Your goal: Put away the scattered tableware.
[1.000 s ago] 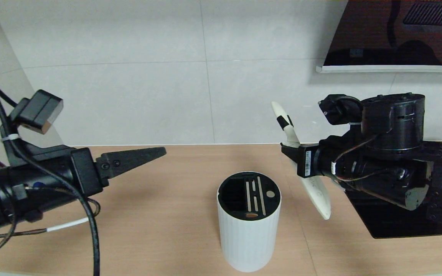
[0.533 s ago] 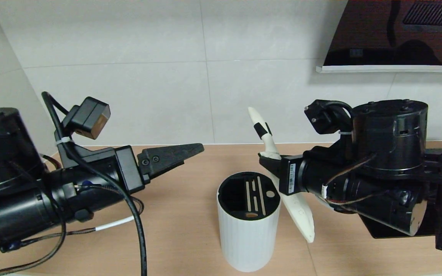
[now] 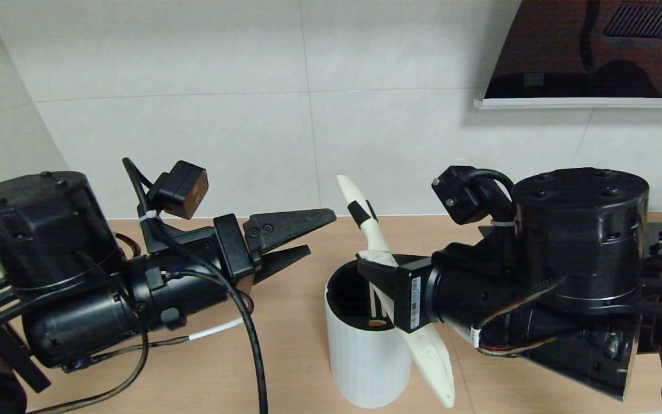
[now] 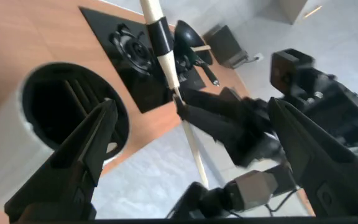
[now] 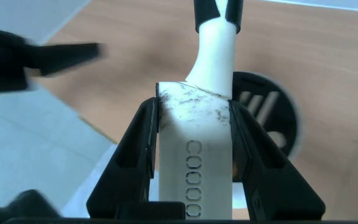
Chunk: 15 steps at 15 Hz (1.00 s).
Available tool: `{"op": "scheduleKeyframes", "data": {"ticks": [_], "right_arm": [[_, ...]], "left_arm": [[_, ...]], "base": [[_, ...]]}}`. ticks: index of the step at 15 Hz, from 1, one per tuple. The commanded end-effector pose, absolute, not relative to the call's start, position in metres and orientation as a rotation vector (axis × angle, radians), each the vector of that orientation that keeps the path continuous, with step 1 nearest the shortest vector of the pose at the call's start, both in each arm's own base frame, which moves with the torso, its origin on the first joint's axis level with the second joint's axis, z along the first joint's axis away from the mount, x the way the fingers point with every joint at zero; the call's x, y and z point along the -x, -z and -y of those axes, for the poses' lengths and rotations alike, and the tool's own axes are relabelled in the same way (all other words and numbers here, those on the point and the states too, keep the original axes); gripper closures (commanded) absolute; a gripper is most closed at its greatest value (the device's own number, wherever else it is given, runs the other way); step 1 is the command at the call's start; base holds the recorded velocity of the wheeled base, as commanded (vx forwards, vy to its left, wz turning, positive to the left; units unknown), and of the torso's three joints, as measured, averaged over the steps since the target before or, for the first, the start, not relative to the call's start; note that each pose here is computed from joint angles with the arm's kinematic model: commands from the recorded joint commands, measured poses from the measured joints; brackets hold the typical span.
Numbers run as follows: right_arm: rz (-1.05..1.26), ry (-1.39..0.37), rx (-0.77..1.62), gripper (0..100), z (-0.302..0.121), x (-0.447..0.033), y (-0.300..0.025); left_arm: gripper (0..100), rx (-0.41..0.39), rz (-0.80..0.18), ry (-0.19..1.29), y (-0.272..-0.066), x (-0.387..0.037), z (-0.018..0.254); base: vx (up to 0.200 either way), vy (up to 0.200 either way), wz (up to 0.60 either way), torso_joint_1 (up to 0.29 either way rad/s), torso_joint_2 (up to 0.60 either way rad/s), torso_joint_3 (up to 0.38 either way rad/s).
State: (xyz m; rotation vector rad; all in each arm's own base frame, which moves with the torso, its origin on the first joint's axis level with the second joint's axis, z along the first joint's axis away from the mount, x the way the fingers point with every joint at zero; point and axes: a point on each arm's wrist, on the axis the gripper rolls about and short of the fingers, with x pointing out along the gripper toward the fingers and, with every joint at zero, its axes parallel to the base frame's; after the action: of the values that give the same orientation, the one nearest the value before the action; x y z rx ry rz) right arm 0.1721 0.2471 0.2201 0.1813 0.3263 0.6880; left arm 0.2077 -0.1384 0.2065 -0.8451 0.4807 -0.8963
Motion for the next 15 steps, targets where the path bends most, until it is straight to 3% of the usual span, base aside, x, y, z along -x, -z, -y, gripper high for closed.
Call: {"op": "scheduleKeyframes", "data": {"ticks": [1,10,15], "right_arm": [[-0.333,-0.715,-0.179,100,-0.253,-0.165,-0.219],[-0.374,-0.766,-0.170,100,-0.267,-0.152,-0.210],[-0.383,-0.766,-0.164,100,-0.269,-0.152,-0.207]], "left_arm": [[0,0.889,-0.517,0.873,-0.196,-0.216,0.151],[0,0.905,-0.496,0.772,-0.176,-0.235,0.171],[0,0.910,-0.465,0.790,-0.181,-0.234,0.171]], "base": [[0.000,0.000,0.00,0.000,0.00,0.000],[0.000,0.000,0.00,0.000,0.00,0.000],[0.000,0.000,0.00,0.000,0.00,0.000]]}}
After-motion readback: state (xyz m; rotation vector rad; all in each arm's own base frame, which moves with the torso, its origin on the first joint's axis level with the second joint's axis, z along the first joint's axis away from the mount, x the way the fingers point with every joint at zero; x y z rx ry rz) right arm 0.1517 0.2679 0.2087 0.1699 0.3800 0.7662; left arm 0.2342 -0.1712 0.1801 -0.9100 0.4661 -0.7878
